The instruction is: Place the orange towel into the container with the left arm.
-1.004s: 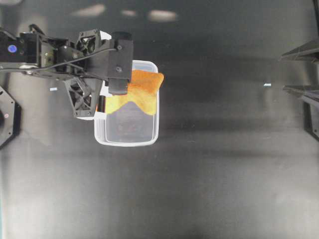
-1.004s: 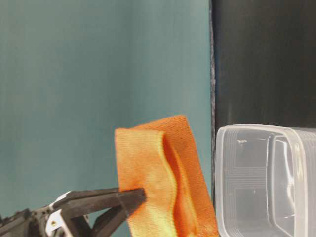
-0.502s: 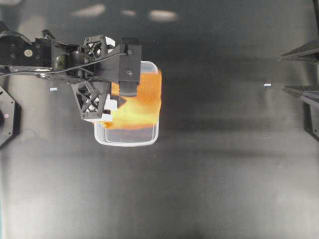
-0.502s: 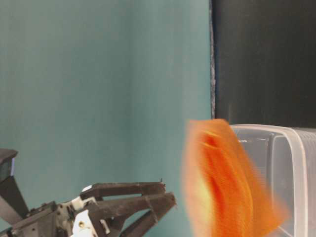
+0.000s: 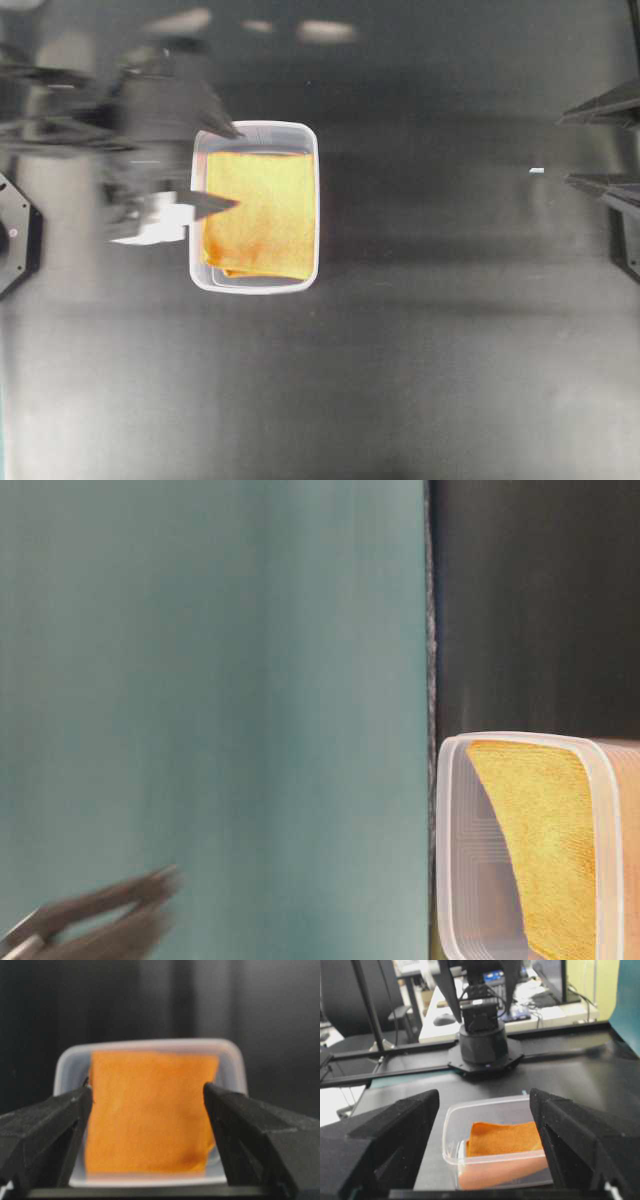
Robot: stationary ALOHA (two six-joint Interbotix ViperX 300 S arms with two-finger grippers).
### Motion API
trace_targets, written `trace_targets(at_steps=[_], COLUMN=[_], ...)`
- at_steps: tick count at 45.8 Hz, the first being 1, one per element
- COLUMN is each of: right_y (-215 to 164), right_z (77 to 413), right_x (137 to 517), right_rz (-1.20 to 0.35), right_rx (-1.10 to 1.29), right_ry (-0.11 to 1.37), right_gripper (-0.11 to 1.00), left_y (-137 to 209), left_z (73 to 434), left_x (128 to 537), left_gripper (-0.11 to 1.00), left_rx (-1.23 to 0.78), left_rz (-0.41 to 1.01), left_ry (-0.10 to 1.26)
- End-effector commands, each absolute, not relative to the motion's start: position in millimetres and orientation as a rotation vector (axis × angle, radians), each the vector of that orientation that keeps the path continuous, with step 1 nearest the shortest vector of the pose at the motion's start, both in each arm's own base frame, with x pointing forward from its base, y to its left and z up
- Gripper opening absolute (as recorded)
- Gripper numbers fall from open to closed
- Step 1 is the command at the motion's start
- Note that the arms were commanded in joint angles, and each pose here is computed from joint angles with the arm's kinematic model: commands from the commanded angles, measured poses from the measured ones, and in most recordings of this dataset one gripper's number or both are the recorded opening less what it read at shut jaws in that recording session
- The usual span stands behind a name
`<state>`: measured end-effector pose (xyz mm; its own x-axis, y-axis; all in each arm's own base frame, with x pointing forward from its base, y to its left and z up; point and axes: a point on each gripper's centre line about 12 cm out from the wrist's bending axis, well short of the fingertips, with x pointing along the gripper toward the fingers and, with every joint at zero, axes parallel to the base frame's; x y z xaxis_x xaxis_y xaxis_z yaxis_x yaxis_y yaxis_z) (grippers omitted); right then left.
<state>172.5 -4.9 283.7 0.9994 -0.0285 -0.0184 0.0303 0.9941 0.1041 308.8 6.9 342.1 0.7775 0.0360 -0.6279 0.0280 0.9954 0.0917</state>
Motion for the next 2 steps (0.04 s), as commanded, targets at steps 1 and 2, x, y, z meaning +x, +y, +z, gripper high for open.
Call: trace_targets(at_steps=[1,2], right_y=[-5.5,-5.5], right_z=[284.0,284.2], right_x=[173.3,173.3], right_rz=[-0.033,-0.033], right_rx=[0.108,0.108], right_ry=[0.015,0.014], right_gripper=[0.72,0.72], left_y=[0.5,-0.8], left_z=[364.9,364.5], left_x=[282.9,277.9], left_gripper=[0.85,0.85], left_rx=[0.106,0.108], left_rz=[-0.011,-0.015], left_ry=[0.541,0.53])
